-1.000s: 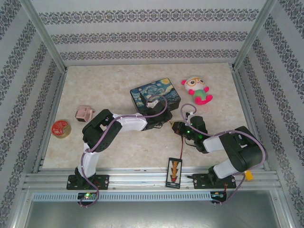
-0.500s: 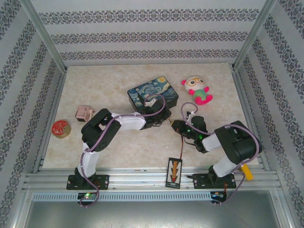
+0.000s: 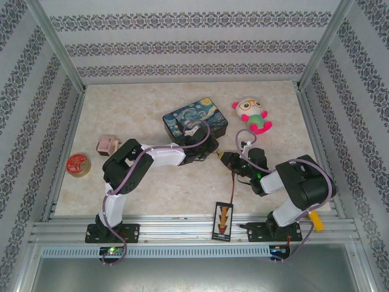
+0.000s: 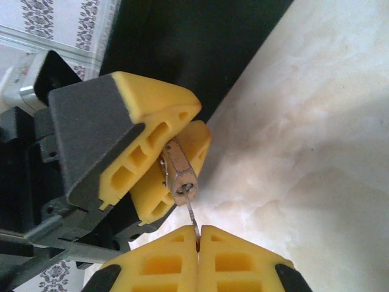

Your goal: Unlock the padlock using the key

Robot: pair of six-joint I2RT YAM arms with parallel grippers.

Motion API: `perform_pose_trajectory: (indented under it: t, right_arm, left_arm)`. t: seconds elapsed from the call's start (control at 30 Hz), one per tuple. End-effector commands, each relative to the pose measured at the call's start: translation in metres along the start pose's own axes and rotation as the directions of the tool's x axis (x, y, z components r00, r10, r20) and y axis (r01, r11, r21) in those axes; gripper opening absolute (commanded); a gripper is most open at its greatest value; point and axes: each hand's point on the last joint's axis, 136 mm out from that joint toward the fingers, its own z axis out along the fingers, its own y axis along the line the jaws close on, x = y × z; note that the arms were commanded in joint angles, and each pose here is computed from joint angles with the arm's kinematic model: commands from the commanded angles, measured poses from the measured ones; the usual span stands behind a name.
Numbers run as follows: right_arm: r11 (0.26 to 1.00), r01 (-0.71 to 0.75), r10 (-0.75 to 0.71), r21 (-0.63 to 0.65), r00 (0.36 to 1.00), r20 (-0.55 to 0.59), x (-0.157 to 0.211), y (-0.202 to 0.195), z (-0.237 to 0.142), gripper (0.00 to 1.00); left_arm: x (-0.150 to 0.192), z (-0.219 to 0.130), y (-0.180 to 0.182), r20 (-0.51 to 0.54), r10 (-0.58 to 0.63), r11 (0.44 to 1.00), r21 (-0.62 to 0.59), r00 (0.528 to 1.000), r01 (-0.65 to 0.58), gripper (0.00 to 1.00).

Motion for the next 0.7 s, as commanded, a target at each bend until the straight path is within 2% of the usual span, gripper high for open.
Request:
perform_pose_trajectory:
  t: [0.0,0.67]
  right_arm:
    - [0.995,0.044,-0.04,-0.088,0.998,0.047,-0.0129,0.0236,-0.0054,0.0]
    - [0.996,0.012,-0.008,-0.084,0.999,0.048,-0.0167,0.0209,0.0013,0.0]
  left_arm:
    - [0.0216,-0.0003,0.0068,-0.107,-0.114,0.993,-0.008,0.988,0.114,0.22]
    - [0.0228,0.0011,0.0056,-0.121,-0.128,0.992,0.005,0.984,0.129,0.22]
